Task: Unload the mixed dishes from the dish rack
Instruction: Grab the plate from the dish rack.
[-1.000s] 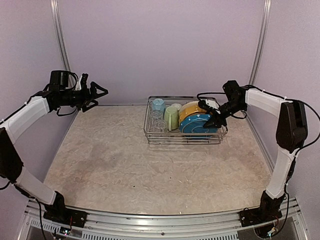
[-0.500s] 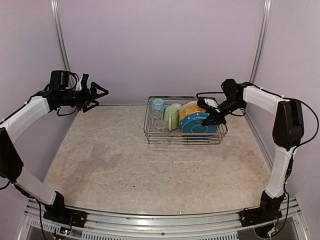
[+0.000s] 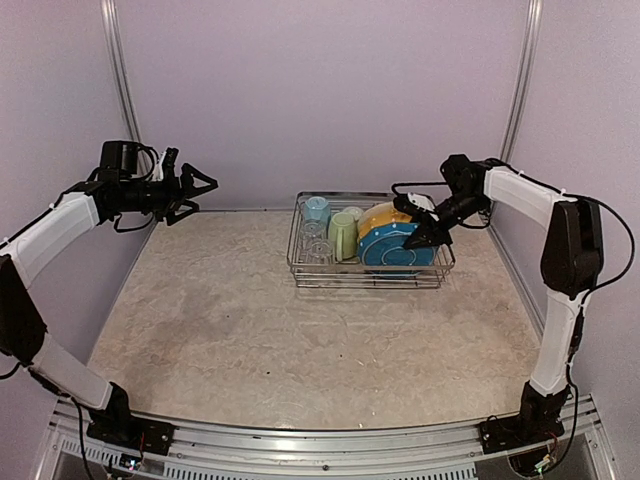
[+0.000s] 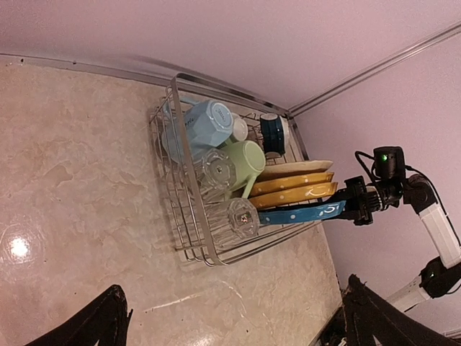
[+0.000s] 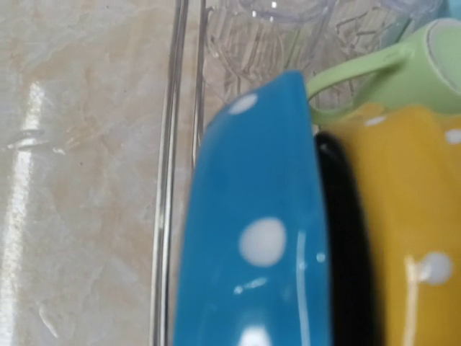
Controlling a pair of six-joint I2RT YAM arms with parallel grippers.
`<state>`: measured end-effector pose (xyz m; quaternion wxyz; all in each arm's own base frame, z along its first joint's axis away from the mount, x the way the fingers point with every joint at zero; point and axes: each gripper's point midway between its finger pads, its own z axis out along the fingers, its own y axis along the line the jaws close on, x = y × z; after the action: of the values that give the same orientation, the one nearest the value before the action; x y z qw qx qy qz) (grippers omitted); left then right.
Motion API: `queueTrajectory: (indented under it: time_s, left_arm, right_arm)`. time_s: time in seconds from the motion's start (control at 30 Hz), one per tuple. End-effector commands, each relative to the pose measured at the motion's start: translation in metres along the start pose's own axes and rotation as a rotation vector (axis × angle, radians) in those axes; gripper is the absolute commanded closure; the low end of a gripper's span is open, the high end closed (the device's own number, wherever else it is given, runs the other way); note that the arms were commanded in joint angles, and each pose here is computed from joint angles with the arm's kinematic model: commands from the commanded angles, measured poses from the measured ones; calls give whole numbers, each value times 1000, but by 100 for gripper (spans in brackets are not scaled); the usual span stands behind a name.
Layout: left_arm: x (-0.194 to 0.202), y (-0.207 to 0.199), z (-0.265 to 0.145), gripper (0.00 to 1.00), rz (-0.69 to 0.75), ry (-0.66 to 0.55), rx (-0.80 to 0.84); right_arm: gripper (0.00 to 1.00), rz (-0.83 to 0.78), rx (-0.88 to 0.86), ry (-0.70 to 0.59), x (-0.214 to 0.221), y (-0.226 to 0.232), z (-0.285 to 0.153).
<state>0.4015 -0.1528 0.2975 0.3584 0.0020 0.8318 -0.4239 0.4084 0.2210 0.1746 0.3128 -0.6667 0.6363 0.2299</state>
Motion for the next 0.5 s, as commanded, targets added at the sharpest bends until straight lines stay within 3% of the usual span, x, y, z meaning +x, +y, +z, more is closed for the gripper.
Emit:
queueTrajectory:
  time_s: [0.0,0.47]
  left_arm:
    - [-6,-11,-1,1,18,-6,26]
    - [-4,-14,0,1,7,1,44]
  right_arm:
    - [100,-9,-15,-176,-51,3,-25]
    - [100,21,-28,-296,-94,12,-58]
